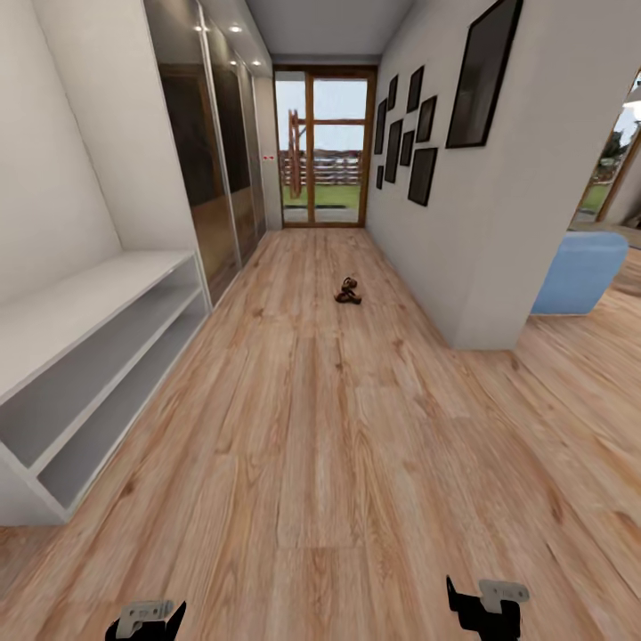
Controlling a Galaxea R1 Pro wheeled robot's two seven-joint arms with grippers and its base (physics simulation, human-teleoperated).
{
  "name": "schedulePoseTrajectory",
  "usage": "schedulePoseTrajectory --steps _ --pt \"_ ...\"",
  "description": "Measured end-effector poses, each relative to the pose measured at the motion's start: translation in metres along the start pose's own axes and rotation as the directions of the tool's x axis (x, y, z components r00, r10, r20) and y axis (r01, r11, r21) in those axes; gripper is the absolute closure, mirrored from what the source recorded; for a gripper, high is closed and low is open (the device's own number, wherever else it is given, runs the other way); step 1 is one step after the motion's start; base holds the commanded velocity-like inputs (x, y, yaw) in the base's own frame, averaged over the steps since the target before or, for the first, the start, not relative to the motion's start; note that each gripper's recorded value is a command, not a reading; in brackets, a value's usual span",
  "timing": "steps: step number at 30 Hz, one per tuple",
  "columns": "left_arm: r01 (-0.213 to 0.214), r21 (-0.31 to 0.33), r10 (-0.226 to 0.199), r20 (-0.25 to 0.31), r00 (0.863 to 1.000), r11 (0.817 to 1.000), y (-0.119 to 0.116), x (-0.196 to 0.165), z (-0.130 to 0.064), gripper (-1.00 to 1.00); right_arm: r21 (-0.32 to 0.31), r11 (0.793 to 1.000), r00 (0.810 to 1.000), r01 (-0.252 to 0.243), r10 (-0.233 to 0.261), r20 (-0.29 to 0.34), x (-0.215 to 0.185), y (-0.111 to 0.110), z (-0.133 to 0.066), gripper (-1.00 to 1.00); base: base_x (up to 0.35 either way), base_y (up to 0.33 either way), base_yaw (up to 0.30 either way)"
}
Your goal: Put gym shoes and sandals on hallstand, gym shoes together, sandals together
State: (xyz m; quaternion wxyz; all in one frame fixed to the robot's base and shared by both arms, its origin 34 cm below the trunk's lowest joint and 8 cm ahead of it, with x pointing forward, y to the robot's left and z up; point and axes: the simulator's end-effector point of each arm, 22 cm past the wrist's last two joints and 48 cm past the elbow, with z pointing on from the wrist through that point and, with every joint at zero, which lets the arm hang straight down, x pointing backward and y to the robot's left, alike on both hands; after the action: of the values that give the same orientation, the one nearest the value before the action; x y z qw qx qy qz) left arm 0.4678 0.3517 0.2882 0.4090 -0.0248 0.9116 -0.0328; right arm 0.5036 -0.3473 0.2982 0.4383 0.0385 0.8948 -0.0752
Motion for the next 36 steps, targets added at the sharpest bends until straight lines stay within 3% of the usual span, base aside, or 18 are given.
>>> schedulePoseTrajectory --steps 36 --pt "0.0 0.0 0.0 0.0 1.0 1.0 0.0001 0.0 0.0 -1.0 0.0 1.0 1.0 0.0 0.0 0.0 0.0 0.0 0.0 -1.0 0.339 0.0 0.0"
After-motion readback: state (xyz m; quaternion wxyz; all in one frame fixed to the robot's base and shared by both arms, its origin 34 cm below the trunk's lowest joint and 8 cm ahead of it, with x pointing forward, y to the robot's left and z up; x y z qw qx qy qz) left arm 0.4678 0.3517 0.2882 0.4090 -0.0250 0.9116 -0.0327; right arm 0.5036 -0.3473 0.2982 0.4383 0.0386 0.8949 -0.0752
